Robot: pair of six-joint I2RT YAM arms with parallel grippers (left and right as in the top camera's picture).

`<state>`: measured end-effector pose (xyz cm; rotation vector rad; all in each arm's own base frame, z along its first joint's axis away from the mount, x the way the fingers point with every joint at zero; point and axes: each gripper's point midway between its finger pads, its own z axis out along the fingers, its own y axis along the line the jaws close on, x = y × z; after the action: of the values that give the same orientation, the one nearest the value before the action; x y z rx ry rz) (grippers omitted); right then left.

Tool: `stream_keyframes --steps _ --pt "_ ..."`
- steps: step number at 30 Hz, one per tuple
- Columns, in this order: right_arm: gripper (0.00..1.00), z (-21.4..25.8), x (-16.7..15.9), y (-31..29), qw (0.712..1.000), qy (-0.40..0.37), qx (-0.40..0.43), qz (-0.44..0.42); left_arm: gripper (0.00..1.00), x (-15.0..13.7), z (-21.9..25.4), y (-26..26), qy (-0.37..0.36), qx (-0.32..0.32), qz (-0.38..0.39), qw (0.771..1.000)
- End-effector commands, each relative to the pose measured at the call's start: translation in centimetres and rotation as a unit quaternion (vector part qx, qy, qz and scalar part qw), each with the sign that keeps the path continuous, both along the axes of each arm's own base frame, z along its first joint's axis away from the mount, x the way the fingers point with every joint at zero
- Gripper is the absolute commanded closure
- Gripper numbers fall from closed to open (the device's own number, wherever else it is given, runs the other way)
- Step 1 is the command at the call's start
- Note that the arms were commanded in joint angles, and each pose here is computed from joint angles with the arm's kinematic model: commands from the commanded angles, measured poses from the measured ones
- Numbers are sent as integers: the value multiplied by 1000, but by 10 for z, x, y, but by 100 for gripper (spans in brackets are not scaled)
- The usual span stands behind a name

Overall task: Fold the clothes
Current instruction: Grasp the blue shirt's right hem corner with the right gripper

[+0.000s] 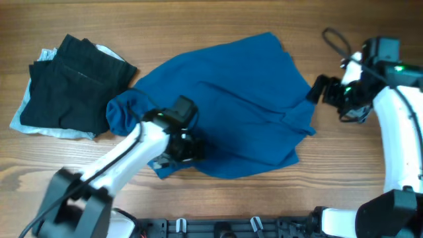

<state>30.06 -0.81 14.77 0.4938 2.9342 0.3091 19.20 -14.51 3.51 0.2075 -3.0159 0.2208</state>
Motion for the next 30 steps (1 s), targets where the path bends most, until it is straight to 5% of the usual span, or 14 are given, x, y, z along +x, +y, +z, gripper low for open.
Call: stream_keyframes --steps 1,3,5,7,14,17,22,27,30 --pt "1 -32 -24 9 998 58 -8 -14 0 -3 5 15 -1 24 12 1000" --pt "0 -53 -37 7 996 84 -13 -35 4 -7 5 10 11 12 23 1000" --pt "1 -70 -44 8 995 92 -12 -35 23 -10 7 0 18 -10 18 1000" --pt "1 -78 -43 8 996 86 -13 -35 28 -10 7 -3 15 -10 15 1000" --pt "16 -97 -17 -3 998 20 -41 -44 27 -15 -13 -9 6 -16 43 999" --pt "48 -101 -10 -4 998 1 -41 -45 27 -17 -25 -8 0 -20 46 999" --pt "52 -105 -11 -4 998 5 -41 -44 28 -24 -42 -3 -4 -23 46 999" --pt "94 -118 -18 -3 998 15 -41 -39 25 -27 -45 -2 -1 -21 46 999" --pt "80 -120 -21 -1 998 18 -38 -38 23 -27 -45 -2 -1 -21 46 999"
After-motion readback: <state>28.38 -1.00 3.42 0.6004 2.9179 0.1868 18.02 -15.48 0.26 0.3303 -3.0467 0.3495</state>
